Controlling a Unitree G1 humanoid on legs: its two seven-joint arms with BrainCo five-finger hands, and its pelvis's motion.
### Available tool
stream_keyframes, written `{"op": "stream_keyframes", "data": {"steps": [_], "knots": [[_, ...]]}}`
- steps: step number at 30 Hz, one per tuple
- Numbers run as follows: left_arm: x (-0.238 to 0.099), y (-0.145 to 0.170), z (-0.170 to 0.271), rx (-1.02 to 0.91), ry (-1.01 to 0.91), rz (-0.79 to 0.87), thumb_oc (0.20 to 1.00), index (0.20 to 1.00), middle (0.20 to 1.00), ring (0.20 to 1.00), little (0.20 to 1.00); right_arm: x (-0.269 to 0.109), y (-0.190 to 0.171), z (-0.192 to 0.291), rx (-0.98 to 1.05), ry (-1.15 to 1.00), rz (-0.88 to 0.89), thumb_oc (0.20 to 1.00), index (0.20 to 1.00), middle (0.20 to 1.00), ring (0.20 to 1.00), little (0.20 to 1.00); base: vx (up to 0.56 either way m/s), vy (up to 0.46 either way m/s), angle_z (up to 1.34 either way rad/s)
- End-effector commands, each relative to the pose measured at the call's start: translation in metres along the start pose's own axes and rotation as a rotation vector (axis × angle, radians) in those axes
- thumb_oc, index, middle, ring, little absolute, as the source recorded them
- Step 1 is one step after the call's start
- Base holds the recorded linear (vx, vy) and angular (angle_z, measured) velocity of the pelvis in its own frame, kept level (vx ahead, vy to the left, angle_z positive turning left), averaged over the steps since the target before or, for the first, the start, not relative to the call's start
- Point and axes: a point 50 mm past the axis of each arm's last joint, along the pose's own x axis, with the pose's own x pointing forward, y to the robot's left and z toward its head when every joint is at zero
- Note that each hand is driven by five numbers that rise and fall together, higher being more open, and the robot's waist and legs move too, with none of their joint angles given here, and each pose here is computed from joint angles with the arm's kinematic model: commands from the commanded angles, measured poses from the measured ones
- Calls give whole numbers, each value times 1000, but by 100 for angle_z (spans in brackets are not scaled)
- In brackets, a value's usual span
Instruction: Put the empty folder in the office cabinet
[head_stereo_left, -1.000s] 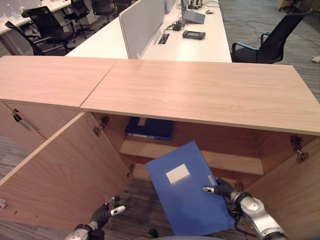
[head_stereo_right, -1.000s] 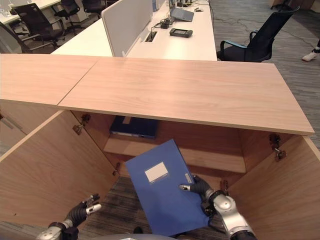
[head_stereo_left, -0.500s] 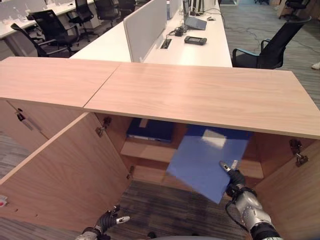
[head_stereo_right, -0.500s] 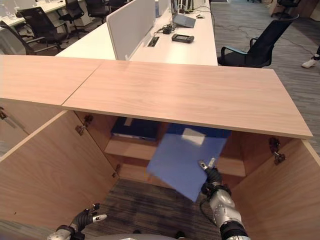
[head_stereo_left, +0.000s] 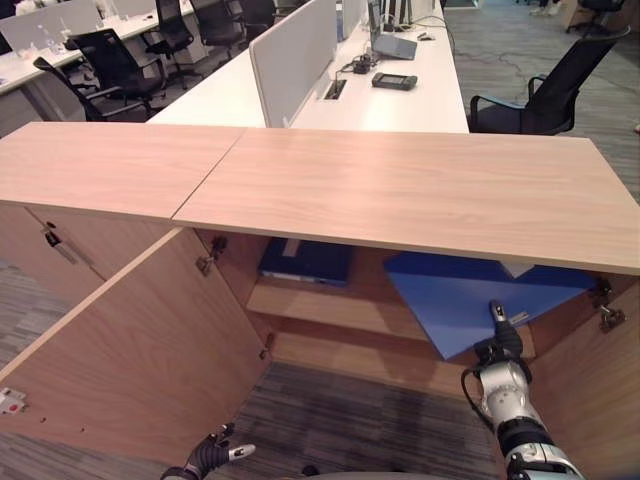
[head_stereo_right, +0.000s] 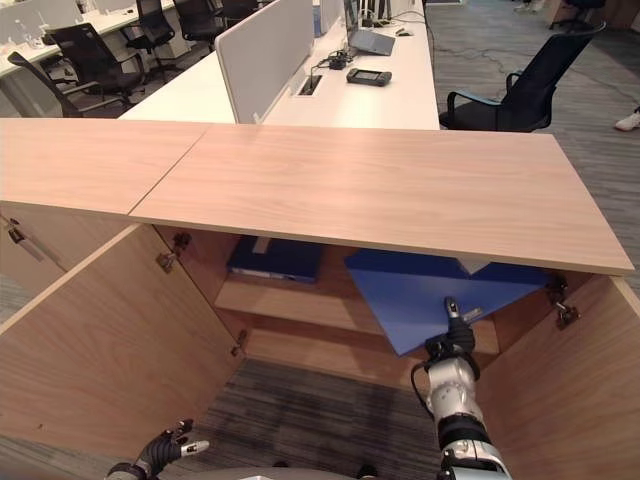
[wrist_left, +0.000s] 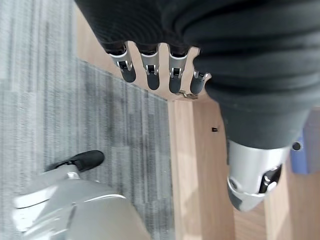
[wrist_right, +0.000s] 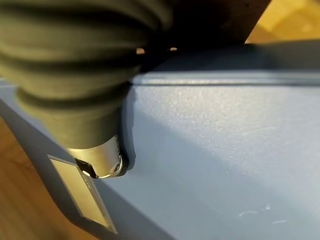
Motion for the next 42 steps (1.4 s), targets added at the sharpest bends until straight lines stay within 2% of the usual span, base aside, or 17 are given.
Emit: {"op": "stream_keyframes", "data": {"steps": [1,4,5,6,9,18,25,34,42], "knots": [[6,14,27,100,-74,24,1000,1000,1000,1000,1000,15,67,28,156,-128,119,200,200,200,200,200,-34,0,3],[8,14,32,129,-81,18,1000,1000,1000,1000,1000,22,101,51,218,-180,162,200,200,200,200,200,-58,8,3],[9,14,34,128,-85,18,1000,1000,1000,1000,1000,22,103,53,220,-184,164,200,200,200,200,200,-90,31,-1],[11,12,40,154,-99,8,1000,1000,1000,1000,1000,25,125,74,269,-222,192,200,200,200,200,200,-89,34,4],[14,9,51,195,-133,-13,1000,1000,1000,1000,1000,28,150,104,316,-276,219,200,200,200,200,200,-67,33,10],[21,-1,75,280,-196,-57,1000,1000,1000,1000,1000,25,189,190,401,-398,240,200,200,200,200,200,-70,4,7],[23,-5,72,332,-177,-75,1000,1000,1000,1000,1000,14,199,231,417,-494,249,200,200,200,200,200,-36,-20,-5],[24,-16,70,326,-180,-97,1000,1000,1000,1000,1000,1,191,274,496,-617,214,200,200,200,200,200,17,-2,-3],[23,-12,85,312,-230,-73,1000,1000,1000,1000,1000,-2,197,274,565,-611,198,200,200,200,200,200,-29,-19,1]]}}
